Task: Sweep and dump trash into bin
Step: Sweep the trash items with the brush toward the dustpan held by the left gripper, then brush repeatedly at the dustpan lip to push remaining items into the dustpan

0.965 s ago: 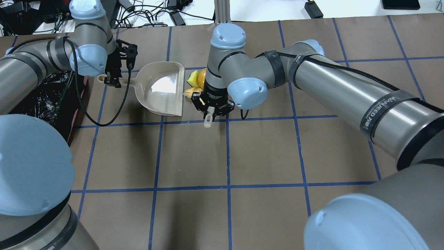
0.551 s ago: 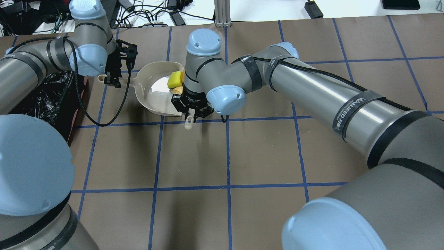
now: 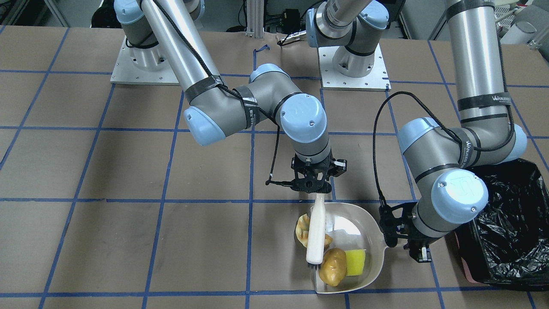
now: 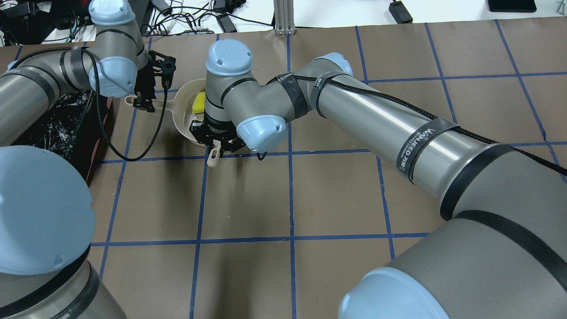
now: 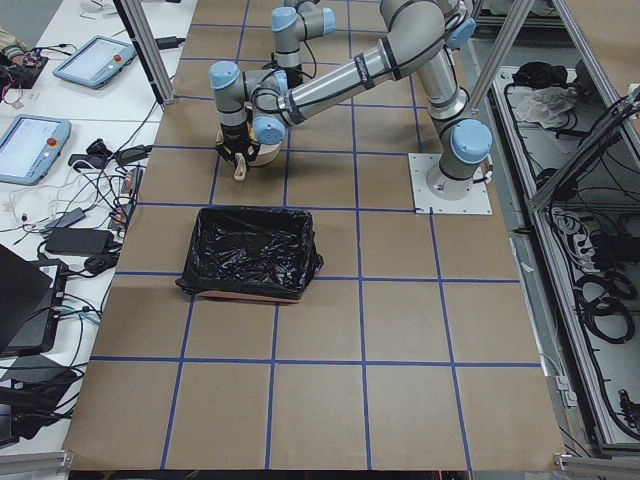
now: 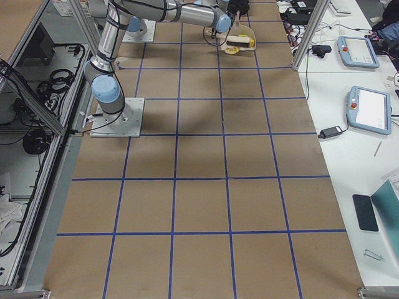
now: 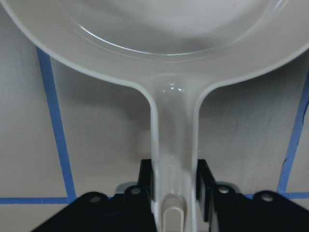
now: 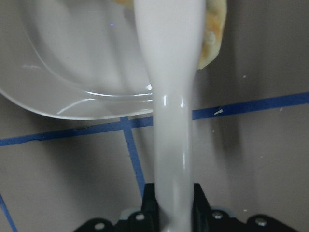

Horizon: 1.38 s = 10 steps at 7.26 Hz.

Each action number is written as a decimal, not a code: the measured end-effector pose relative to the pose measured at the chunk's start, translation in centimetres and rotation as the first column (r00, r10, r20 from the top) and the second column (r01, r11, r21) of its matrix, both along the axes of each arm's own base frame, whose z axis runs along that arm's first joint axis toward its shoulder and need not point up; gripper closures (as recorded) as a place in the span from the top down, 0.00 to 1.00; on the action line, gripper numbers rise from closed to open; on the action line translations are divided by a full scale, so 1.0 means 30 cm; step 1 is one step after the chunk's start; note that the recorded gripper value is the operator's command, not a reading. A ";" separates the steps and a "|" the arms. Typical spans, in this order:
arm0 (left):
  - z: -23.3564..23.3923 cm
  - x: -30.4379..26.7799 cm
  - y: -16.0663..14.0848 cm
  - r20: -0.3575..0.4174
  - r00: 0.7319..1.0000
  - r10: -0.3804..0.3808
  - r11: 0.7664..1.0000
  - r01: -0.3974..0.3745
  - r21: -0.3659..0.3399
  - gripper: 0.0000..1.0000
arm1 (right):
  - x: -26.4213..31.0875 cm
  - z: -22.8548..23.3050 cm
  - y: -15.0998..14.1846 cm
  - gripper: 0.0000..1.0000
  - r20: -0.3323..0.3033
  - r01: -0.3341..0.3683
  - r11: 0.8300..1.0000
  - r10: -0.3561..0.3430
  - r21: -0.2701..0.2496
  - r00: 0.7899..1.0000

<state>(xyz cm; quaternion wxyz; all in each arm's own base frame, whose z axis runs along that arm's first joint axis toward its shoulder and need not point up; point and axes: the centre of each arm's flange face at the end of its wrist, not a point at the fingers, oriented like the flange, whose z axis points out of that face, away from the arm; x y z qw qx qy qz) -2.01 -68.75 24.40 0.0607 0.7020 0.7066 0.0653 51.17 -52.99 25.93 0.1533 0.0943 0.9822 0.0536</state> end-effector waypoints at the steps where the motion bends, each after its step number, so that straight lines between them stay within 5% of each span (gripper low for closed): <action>1: 0.001 0.000 0.000 0.000 1.000 0.000 1.000 0.000 -0.001 0.00 | 0.033 0.016 0.017 0.00 0.008 -0.004 1.000 0.004 -0.004 1.000; 5: 0.000 -0.002 0.000 -0.001 1.000 -0.001 1.000 0.001 0.000 0.00 | 0.043 0.088 0.007 0.00 0.031 0.019 1.000 -0.020 0.005 0.999; 10: -0.006 -0.004 0.000 -0.003 1.000 -0.001 1.000 0.001 0.002 0.00 | -0.089 0.050 0.008 0.00 -0.170 0.076 0.992 -0.058 0.099 0.984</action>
